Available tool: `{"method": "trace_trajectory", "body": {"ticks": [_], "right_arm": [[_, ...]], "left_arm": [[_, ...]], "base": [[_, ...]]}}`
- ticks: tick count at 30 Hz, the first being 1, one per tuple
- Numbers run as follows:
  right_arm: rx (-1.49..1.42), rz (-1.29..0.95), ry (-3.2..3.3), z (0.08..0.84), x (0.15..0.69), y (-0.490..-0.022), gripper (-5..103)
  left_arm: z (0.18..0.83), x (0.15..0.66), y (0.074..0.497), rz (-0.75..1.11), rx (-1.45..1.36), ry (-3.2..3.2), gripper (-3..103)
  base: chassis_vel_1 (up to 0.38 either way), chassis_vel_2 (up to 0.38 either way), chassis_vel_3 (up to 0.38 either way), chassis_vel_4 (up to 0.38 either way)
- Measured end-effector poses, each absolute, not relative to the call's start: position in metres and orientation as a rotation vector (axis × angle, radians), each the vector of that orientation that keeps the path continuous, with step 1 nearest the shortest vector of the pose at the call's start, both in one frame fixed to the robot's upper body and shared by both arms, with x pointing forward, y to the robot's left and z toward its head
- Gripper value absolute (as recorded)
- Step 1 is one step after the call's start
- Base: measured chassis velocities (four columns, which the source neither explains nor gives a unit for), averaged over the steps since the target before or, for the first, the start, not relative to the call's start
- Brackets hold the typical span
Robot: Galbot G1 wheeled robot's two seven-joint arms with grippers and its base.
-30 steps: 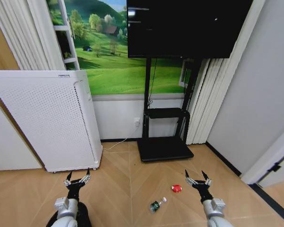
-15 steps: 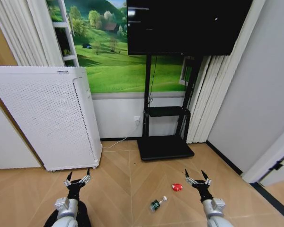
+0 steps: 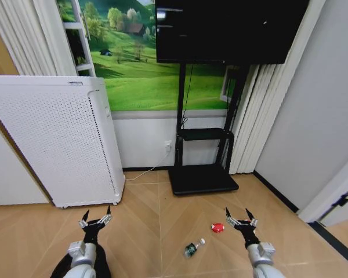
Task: Pick up the trash bin and place the garbage on the floor into it.
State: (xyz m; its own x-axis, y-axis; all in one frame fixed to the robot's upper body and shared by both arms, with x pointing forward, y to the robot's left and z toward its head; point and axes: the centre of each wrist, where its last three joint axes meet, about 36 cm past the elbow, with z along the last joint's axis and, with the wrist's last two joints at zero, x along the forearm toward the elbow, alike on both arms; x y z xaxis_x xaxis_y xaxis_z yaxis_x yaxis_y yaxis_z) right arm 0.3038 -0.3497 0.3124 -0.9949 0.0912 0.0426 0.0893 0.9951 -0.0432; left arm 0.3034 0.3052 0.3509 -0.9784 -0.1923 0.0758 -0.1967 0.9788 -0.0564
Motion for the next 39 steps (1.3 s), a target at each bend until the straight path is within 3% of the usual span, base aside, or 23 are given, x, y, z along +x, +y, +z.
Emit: {"method": "trace_trajectory", "body": {"ticks": [9,16,25,31,39], "right_arm": [[-0.159,0.063,-3.091,0.311,0.304,-0.349,100],[-0.134,0.001,-3.136,0.312,0.302,-0.350,100],[-0.166,0.171,-3.101,0.319,0.300,-0.369,100],[-0.218,0.192,-3.090,0.322,0.299,-0.374,100],[-0.242,0.183,-3.102,0.329,0.304,-0.379,100]], "left_arm": [[0.351,0.304,0.303,0.128,0.323,-3.045,100],[0.364,0.297,0.317,-0.060,0.373,-3.042,100],[0.401,0.248,0.373,-0.360,0.638,-2.831,100],[0.413,0.204,0.408,-0.383,0.614,-2.719,100],[0.398,0.176,0.423,-0.438,0.608,-2.563,98]], "base": [[0.000,0.000,0.000,0.000],[0.000,0.000,0.000,0.000],[0.000,0.000,0.000,0.000],[0.000,0.000,0.000,0.000],[0.000,0.000,0.000,0.000]]}}
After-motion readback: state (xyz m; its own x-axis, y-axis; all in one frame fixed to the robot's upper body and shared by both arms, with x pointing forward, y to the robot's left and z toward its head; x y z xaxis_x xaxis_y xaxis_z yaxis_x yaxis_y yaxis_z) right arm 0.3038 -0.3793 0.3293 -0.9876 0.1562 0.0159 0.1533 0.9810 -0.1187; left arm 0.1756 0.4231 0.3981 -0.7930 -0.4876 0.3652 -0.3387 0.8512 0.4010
